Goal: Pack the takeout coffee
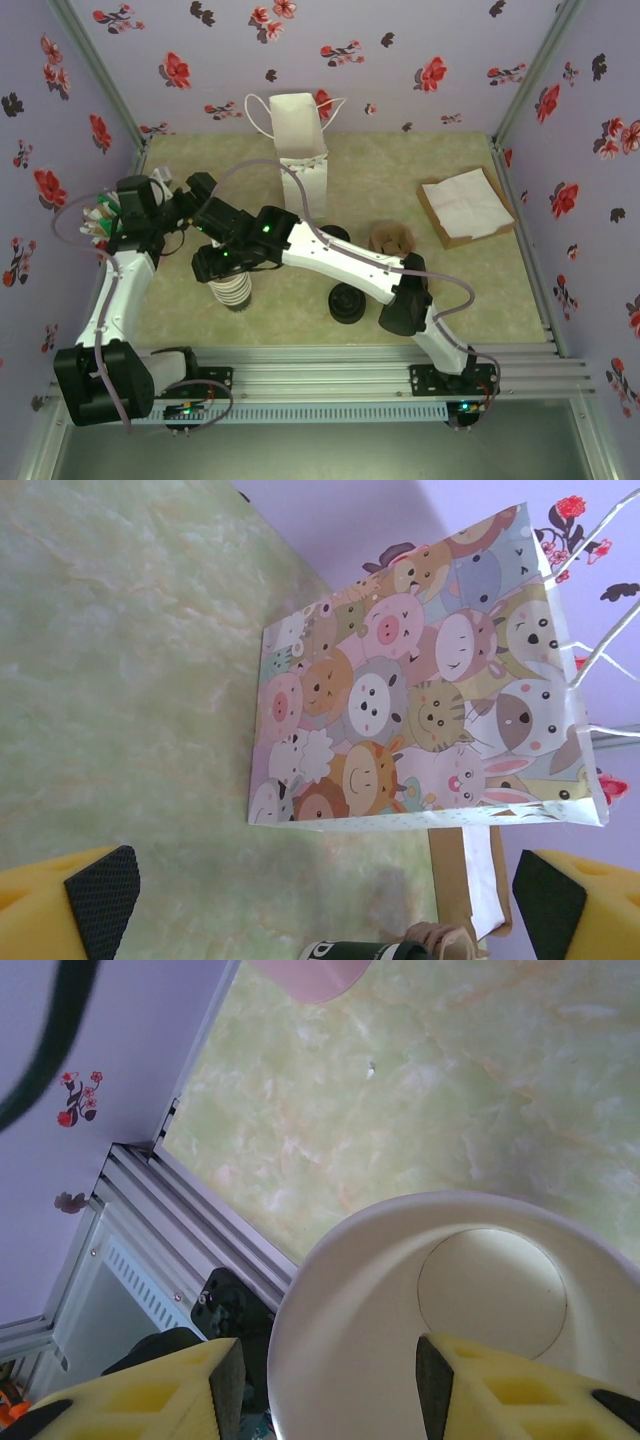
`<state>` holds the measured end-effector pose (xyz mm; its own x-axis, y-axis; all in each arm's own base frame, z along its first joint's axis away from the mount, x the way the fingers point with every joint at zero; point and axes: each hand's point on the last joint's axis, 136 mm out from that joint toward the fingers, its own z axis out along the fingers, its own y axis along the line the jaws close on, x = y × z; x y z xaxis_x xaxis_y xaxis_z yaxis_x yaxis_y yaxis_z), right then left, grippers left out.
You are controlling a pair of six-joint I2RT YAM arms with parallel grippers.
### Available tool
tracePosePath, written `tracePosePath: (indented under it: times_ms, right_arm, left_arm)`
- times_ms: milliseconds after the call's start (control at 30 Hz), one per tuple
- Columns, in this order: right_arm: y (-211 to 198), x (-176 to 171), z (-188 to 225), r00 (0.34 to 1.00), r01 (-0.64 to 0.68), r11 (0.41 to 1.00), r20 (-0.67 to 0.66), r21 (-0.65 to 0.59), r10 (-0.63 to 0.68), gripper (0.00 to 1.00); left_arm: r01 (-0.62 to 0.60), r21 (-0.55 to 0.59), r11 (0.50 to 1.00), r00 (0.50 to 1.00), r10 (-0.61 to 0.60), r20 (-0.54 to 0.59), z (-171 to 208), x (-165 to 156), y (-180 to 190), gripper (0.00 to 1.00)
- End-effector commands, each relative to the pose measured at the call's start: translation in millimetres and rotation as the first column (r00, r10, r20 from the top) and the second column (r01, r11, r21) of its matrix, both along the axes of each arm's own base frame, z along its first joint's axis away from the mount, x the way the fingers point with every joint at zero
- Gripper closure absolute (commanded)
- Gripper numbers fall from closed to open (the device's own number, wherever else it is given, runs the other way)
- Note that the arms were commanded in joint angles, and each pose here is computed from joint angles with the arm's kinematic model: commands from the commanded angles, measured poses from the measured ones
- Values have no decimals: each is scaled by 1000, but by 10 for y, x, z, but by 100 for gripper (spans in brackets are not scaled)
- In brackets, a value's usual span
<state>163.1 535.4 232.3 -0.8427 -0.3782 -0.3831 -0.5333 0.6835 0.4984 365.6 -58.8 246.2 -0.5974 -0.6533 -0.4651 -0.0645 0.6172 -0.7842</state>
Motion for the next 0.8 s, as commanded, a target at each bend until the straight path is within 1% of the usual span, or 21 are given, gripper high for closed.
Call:
tracePosePath:
  times_ms: [0,100,233,433,500,567,600,700,767]
  right_arm:
    - [-43,-18,228,999,-16,1000,49,23,14,48]
    - [-137,8,407,996,-6,999,92,40,2,45]
    - [-259,33,590,990,7,998,137,67,-17,38]
    - [-451,-8,659,987,16,994,158,105,-33,29]
    - [-548,-42,580,987,22,993,157,116,-40,29]
    - [-647,-86,458,987,23,992,155,123,-42,32]
    - [-704,-121,346,986,17,993,162,113,-35,34]
    - [-827,-245,35,978,4,996,206,93,-23,35]
    - [-864,-313,-250,972,7,998,236,55,-20,37]
  left_arm:
    - [27,28,999,996,-29,83,351,-50,-9,1]
    - [32,46,998,994,-37,106,494,-83,-14,1]
    - [39,63,997,990,-47,137,686,-121,-33,1]
    - [48,91,995,983,-63,170,900,-177,-83,1]
    - [57,106,993,980,-77,185,988,-209,-114,1]
    - [70,126,990,974,-95,203,1110,-269,-160,1]
    - [75,139,987,971,-104,214,1174,-303,-182,1]
    - [78,180,981,960,-123,251,1382,-437,-237,1]
    - [76,205,976,953,-131,274,1507,-520,-256,1]
